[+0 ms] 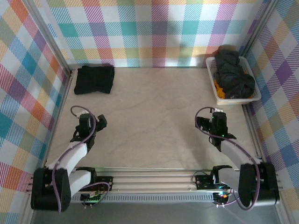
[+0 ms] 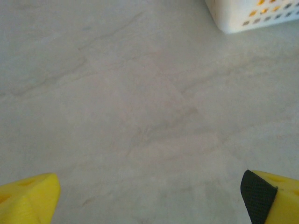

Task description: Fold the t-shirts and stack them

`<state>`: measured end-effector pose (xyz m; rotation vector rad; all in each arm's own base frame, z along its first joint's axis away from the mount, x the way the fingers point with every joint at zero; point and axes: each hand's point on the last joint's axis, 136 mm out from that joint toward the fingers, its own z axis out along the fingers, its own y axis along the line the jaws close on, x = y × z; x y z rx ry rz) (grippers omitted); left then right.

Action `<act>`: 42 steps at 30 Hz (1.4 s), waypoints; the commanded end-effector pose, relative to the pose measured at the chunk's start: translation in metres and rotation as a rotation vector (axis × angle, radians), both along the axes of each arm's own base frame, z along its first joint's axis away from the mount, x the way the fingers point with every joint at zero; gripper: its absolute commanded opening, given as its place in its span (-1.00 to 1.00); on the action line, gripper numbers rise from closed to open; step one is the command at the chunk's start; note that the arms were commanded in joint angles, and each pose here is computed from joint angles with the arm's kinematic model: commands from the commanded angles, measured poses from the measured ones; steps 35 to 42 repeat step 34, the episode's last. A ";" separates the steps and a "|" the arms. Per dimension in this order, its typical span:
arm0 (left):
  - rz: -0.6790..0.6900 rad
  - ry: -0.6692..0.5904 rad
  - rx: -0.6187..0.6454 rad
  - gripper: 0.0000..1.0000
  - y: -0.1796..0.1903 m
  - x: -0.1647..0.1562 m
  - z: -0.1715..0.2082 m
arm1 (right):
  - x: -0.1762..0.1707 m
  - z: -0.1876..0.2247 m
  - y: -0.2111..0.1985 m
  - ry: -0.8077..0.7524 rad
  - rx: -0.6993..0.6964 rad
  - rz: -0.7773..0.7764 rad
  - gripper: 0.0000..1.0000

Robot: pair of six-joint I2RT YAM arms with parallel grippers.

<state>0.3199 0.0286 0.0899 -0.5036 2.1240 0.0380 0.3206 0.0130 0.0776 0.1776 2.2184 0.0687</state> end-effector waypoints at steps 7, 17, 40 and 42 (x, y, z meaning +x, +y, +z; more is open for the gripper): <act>-0.065 -0.245 0.151 1.00 0.000 0.054 0.020 | 0.059 0.043 0.007 -0.346 -0.051 0.140 0.99; -0.183 -0.209 0.179 1.00 -0.021 0.075 -0.009 | 0.075 0.013 -0.004 -0.284 -0.014 0.105 0.99; -0.155 -0.188 0.182 1.00 -0.018 0.073 -0.008 | 0.076 0.015 0.001 -0.291 -0.058 0.109 0.99; -0.155 -0.188 0.182 1.00 -0.018 0.073 -0.008 | 0.076 0.015 0.001 -0.291 -0.058 0.109 0.99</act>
